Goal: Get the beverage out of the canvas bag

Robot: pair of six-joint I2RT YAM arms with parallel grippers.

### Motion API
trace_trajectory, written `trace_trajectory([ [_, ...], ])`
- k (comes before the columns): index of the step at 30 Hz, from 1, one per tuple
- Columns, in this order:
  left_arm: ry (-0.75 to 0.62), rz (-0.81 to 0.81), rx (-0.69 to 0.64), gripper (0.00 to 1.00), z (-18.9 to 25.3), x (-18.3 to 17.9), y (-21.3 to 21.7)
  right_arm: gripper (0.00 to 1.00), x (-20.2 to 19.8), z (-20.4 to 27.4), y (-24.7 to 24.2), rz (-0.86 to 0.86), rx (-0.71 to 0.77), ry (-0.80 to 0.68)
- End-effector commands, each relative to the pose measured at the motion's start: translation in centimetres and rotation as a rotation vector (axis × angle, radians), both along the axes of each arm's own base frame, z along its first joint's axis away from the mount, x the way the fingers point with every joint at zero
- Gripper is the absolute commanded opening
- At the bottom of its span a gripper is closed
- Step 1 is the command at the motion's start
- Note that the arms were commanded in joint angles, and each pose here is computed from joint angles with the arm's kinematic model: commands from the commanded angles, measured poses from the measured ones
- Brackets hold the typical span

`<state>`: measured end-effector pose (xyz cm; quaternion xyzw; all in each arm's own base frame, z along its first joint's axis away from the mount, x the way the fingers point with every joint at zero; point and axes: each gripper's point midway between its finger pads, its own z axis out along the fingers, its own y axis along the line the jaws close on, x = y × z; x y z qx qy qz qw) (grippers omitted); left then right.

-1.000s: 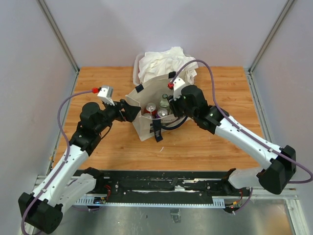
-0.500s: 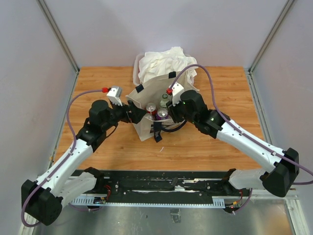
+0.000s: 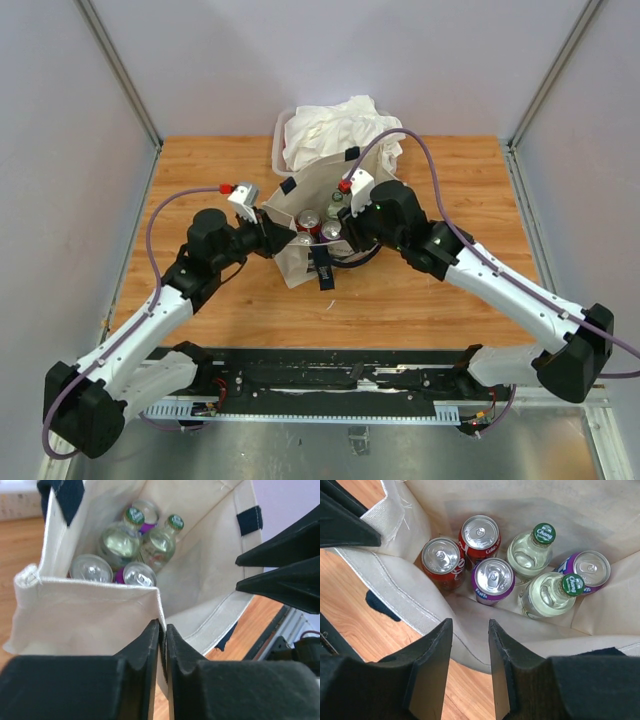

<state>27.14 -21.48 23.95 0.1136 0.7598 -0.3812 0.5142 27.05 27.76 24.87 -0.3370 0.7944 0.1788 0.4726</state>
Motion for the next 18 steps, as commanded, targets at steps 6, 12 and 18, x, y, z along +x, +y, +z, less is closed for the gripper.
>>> trace_trajectory([
  [6, 0.183, -0.093, 0.083, 0.0, -6.5, -2.9, -0.8, 0.35, -2.7, -2.0, -0.8, 0.025, -0.028, 0.091],
  [12, 0.24, -0.095, 0.113, 0.01, -8.1, -3.6, -0.7, 0.34, -3.9, -6.4, -2.0, 0.011, -0.094, 0.169],
  [18, 0.309, -0.093, 0.146, 0.0, -9.7, -4.5, -0.4, 0.32, -4.8, -11.7, -3.3, -0.006, -0.2, 0.266],
])
